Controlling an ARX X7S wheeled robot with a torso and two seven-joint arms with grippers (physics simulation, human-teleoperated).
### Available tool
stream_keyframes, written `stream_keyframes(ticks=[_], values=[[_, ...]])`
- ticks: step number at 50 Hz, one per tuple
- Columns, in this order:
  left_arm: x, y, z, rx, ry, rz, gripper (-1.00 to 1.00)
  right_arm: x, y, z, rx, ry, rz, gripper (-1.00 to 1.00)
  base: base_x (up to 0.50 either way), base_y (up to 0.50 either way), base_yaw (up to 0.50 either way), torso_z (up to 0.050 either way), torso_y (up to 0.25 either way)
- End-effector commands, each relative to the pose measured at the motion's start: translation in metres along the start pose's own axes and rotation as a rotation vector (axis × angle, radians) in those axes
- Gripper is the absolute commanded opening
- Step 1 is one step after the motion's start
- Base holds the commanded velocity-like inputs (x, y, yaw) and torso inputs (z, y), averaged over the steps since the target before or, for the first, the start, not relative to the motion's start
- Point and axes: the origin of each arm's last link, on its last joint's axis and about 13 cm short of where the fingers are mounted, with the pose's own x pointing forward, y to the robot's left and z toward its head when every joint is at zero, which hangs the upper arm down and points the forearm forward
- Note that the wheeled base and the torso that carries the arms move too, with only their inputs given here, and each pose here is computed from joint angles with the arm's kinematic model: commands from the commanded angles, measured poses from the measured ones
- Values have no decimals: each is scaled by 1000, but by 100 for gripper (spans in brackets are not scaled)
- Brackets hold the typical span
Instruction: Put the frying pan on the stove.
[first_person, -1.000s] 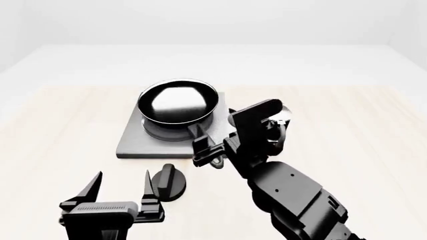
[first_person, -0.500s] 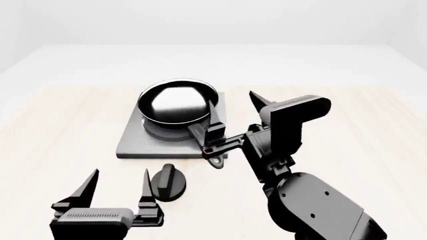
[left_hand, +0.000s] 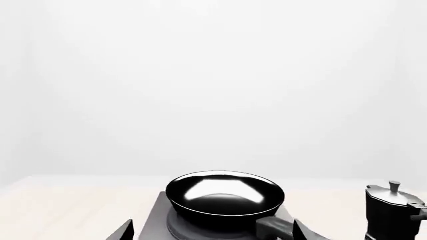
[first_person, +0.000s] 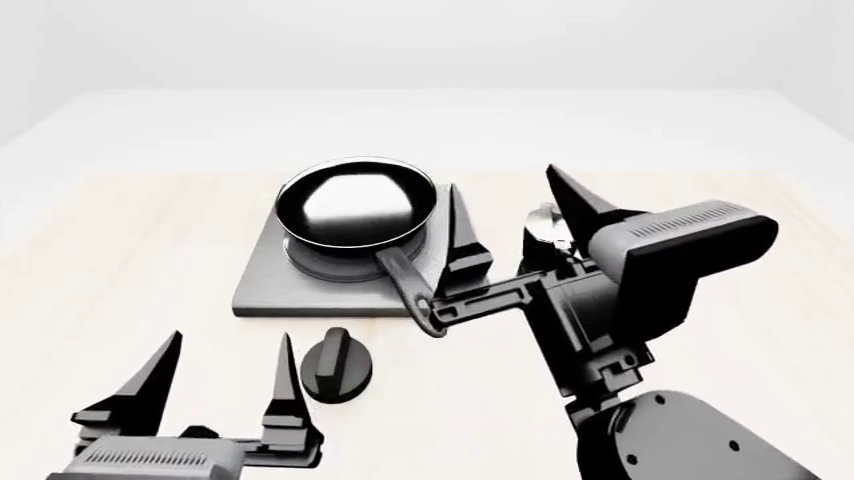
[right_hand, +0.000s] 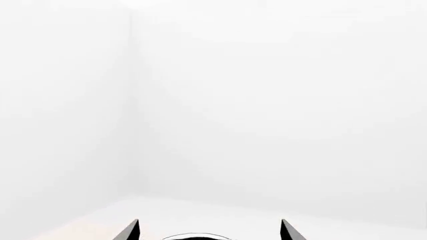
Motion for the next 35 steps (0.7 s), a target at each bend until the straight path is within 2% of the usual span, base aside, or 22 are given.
stream_keyframes(ticks=[1, 17, 35], values=[[-6, -2, 13, -20, -33, -21, 100, -15, 6, 13, -11, -35, -4, 100, 0, 0, 0, 0, 0], [-16, 0, 30, -26, -87, -17, 100, -30, 10, 38, 13, -107, -9, 100, 0, 0, 0, 0, 0], [-24, -2, 43, -31, -133, -33, 100, -48, 13, 51, 1, -147, -5, 100, 0, 0, 0, 0, 0]])
